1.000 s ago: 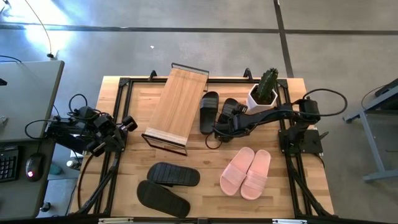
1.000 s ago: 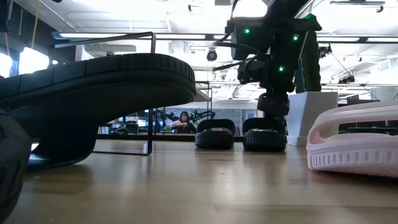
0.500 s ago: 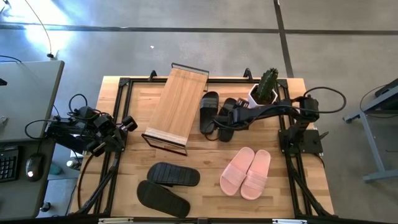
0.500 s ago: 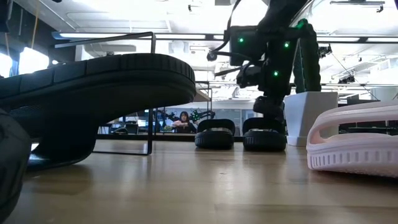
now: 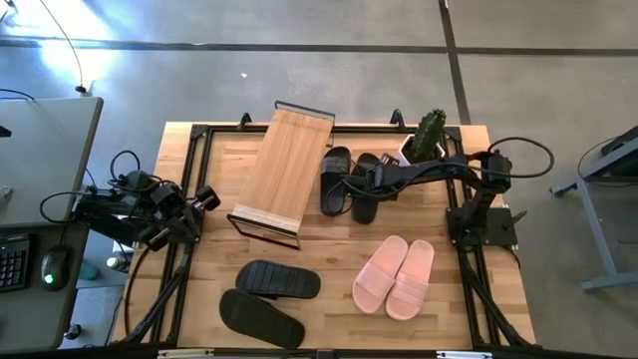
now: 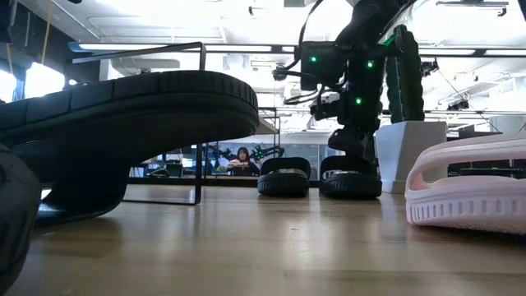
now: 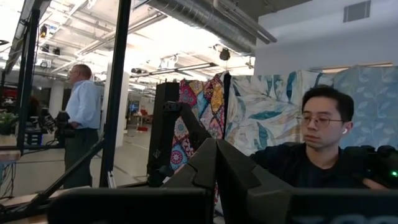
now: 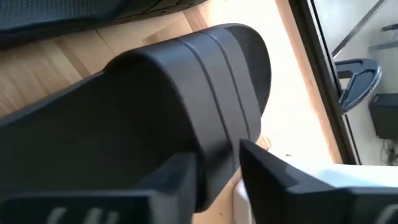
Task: Pick and place slides into the shelf
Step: Put the black slides on the shelf
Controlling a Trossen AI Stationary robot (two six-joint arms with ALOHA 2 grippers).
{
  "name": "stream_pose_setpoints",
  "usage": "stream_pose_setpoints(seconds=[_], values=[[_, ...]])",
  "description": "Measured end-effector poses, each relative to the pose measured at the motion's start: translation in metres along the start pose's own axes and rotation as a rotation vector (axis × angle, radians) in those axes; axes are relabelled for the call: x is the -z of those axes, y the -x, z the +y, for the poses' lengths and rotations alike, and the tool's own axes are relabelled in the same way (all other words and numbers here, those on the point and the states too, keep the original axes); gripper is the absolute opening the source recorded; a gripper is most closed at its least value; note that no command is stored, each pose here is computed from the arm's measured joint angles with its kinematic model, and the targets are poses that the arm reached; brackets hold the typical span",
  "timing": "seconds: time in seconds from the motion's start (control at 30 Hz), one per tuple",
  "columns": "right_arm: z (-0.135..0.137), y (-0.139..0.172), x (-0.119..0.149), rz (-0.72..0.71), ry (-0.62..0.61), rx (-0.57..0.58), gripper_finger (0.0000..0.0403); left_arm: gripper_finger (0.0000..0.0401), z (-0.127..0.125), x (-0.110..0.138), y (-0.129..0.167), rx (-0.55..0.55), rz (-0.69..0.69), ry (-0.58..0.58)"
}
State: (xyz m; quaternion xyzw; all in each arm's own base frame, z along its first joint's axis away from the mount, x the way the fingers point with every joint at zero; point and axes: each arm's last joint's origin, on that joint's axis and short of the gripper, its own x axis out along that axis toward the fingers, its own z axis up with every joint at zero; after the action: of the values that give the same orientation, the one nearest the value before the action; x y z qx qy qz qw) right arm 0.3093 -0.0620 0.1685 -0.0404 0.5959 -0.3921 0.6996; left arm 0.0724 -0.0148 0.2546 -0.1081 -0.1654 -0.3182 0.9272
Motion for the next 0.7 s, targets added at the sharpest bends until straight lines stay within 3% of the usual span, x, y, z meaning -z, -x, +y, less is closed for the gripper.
stream_pose_setpoints(seconds=[0.13, 0.2, 0.47, 0.7], values=[[-0.001, 0.000, 0.000, -0.004, -0.026, 0.009, 0.0024, 0.0001, 0.000, 0.000, 0.000, -0.001, 0.000, -0.001], [-0.001, 0.000, 0.000, -0.004, -0.023, 0.017, 0.0008, 0.0001, 0.000, 0.000, 0.000, -0.001, 0.000, 0.000], [0.003, 0.013, 0.010, -0.010, 0.031, 0.090, 0.0004, 0.0001, 0.000, 0.000, 0.000, -0.002, 0.003, 0.002], [-0.003, 0.055, 0.021, -0.040, 0.027, 0.101, 0.0001, 0.0001, 0.000, 0.000, 0.000, -0.002, 0.003, 0.002]])
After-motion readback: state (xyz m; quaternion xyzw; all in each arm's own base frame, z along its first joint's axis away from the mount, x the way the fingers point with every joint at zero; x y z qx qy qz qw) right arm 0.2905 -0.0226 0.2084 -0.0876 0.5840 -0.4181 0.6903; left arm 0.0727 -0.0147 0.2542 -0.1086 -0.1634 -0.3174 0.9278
